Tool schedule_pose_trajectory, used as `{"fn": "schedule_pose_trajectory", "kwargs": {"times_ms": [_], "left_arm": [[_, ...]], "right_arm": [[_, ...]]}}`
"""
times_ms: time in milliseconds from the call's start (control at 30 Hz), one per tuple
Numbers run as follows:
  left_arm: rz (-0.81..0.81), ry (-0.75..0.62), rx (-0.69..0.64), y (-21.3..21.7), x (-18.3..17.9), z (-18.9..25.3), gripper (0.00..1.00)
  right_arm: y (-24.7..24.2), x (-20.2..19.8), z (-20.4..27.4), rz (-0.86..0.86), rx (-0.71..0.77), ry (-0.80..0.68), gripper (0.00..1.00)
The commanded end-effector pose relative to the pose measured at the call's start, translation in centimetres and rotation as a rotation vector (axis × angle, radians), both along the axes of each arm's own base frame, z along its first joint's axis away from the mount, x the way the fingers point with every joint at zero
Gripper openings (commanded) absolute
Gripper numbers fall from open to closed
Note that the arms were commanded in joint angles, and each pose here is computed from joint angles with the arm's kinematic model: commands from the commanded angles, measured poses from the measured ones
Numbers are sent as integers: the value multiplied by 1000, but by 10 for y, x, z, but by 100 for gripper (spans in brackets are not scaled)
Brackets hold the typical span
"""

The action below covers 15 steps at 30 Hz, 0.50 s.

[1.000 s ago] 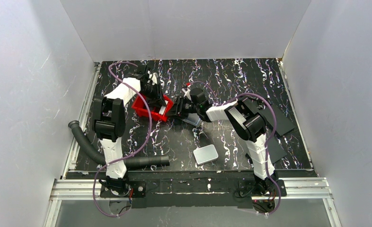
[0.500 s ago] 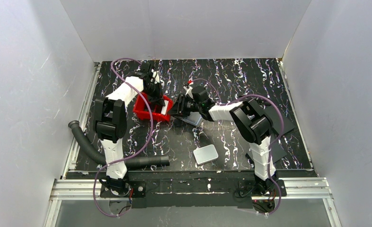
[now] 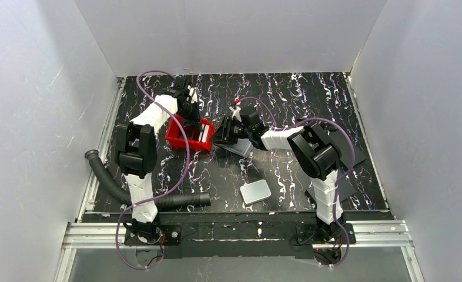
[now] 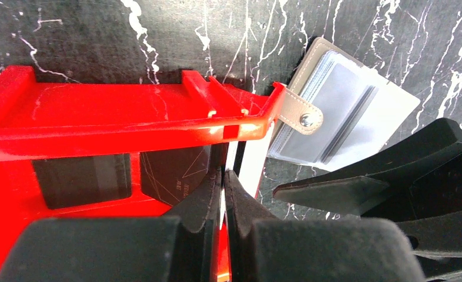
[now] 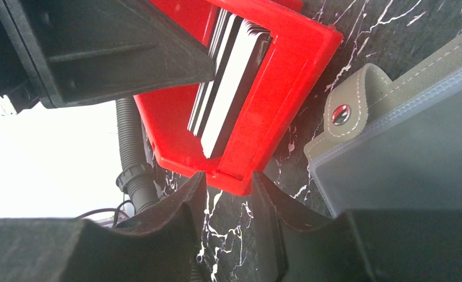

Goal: Put the credit cards into the card holder
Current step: Pick up the credit card from the storage box.

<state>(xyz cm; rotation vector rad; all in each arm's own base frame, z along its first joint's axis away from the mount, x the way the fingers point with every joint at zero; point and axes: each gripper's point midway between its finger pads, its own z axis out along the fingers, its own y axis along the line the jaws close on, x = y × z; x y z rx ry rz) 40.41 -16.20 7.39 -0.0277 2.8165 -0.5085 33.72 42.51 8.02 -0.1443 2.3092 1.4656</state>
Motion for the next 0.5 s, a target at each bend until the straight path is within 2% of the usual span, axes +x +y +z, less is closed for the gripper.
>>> {"fn": "schedule_pose_trajectory", "kwargs": {"times_ms": [0,467], "left_arm": [[-4,-60,25,7,-4,31,0],[3,-41,-19,-3,-2,39,0]], "right_arm": [[-2,4,19,0,15,-65,43],[-4,6,22,5,-14,-96,43]]}}
